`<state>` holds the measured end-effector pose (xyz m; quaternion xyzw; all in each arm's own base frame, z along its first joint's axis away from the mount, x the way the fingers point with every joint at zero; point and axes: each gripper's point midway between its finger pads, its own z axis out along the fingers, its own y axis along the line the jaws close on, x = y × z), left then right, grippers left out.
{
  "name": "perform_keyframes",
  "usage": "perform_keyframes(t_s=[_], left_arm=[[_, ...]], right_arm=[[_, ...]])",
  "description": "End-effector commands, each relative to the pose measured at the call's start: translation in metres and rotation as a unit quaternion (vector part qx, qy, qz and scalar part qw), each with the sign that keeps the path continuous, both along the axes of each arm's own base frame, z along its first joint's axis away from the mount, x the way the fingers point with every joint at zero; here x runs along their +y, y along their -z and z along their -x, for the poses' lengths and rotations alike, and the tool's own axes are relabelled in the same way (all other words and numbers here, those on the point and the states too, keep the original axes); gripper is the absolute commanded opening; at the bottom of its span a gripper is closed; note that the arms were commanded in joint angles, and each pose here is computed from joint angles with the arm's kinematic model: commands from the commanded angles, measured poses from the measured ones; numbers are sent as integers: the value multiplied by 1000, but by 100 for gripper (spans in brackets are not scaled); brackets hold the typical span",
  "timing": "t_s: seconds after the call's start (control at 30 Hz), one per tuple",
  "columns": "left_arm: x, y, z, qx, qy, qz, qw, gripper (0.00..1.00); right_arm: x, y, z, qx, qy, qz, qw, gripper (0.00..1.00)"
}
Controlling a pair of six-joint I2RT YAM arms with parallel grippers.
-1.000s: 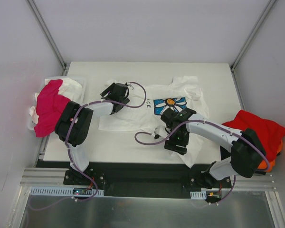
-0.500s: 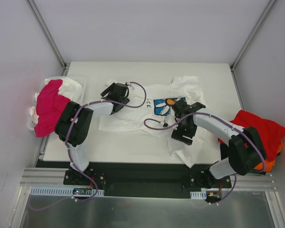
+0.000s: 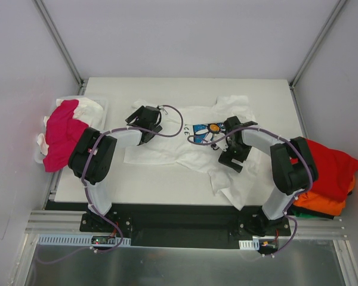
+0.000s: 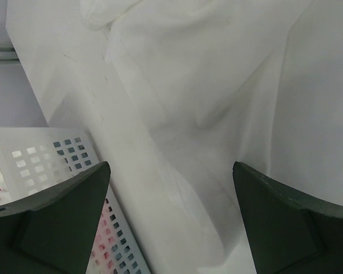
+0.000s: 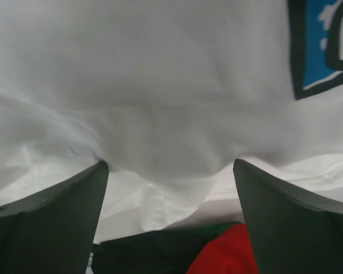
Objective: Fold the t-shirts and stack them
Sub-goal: Flatten out the tshirt
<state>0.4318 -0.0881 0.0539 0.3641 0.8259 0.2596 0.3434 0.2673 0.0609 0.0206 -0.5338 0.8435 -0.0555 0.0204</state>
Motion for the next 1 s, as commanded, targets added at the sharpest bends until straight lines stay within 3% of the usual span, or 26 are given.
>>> perform_keyframes(t_s=[0.0, 0.37, 0.97], left_arm=[[9, -23, 4, -27, -9, 1, 1000, 89], [13, -19, 10, -22, -13, -8, 1000, 89], [-4, 5, -4, 8, -1, 21, 1000, 90]], right_arm=[[-1, 0, -39, -36, 4, -9, 999, 95], [-31, 14, -75, -45, 19, 28, 998, 96], [-29, 2, -57, -31, 36, 5, 999, 98]])
